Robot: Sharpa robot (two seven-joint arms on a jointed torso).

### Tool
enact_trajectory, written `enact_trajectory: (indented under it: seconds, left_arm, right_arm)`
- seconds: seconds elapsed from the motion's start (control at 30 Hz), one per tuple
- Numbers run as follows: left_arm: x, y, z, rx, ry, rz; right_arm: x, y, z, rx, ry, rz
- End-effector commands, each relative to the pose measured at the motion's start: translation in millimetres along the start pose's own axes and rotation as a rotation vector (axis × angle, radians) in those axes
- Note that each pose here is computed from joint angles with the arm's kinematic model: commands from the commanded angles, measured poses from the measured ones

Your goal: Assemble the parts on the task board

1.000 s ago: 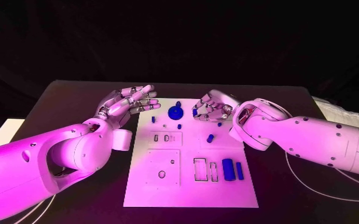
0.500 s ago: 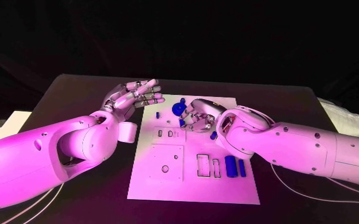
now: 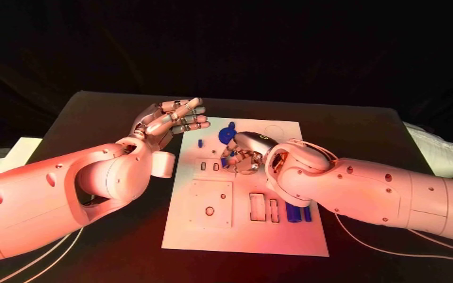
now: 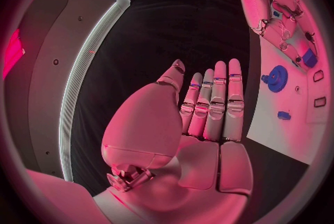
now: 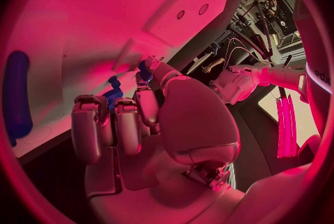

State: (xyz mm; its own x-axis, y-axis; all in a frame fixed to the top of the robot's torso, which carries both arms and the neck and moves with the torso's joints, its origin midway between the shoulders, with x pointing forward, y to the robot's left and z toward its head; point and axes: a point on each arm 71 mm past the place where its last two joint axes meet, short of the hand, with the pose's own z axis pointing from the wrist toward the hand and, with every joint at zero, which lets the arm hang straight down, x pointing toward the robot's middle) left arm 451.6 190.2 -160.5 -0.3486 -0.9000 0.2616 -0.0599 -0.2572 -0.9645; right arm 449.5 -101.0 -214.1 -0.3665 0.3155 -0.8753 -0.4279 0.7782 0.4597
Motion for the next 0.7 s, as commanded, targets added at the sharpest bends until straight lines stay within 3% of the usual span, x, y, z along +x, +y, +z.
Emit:
enact_trajectory:
  seconds: [0.03,0.7]
  left_arm:
    - [2.7,-0.4,0.4,0.004,0.021,-0.013]
    - [2.3,-0.6,-0.3,0.003,0.021,-0.013]
  right_arm:
    - [2.9,-0.4,1.0,0.008,0.020,-0.038]
    - [8.9,-0.9,1.6,0.020,0.063,-0.058]
